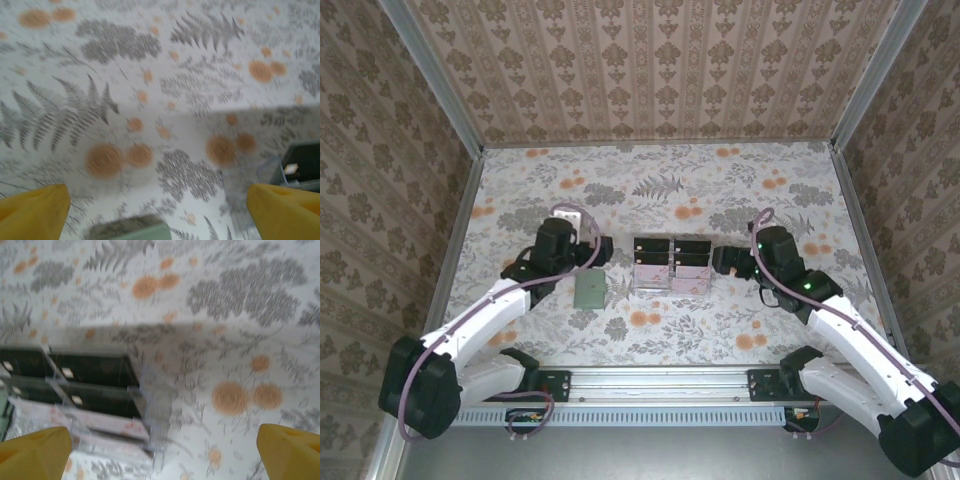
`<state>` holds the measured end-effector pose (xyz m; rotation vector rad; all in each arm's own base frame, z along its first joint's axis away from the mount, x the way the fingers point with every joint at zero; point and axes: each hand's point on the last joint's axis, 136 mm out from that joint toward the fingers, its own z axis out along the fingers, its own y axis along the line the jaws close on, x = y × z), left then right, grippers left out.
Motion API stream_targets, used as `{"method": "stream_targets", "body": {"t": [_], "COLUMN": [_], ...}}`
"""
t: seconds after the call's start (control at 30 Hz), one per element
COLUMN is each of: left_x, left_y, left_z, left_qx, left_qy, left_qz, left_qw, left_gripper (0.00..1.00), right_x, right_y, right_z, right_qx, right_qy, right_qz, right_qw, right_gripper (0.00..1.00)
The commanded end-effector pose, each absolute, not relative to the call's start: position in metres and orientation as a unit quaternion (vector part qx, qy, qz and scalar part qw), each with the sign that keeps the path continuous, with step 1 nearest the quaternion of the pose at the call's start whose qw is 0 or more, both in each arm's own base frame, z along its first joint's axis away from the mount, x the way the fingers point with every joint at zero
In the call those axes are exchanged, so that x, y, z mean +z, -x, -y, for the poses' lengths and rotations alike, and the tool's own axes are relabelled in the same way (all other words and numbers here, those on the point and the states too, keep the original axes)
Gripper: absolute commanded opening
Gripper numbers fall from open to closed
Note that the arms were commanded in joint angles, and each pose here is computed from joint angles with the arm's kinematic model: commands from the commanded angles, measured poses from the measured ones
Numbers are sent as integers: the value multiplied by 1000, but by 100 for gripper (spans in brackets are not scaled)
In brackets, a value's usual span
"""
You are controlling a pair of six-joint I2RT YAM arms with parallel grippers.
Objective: Put the credit cards into the card holder
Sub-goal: Move the storage box to the center of the table.
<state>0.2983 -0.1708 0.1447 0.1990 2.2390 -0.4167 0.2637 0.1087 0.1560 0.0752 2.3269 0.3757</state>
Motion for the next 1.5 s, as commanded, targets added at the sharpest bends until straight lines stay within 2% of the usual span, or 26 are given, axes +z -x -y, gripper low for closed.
{"method": "stream_targets", "body": {"t": [0.0,0.2,0.57,1.03,1.47], "left_x": [120,94,77,69,70], "left_y": [-288,-287,-299,-313,-351], "left_z": [166,181,202,226,267], "left_qx": [-130,-105,-88,-106,-115], "left_qy": [-48,-47,-56,-65,-97], "left_qz": [-912,-928,-939,-939,-935], "left_qw": [386,353,328,320,320], "left_gripper": [100,100,100,100,100], "right_x": [120,82,61,63,71], "right_y": [-237,-223,-236,-274,-314], "right_z": [-107,-125,-129,-115,-88], "right_qx": [125,125,88,26,20], "right_qy": [-43,-34,-47,-103,-159], "right_qz": [-936,-947,-951,-940,-929], "right_qw": [327,294,293,326,334], "right_gripper": [97,96,96,97,97]}}
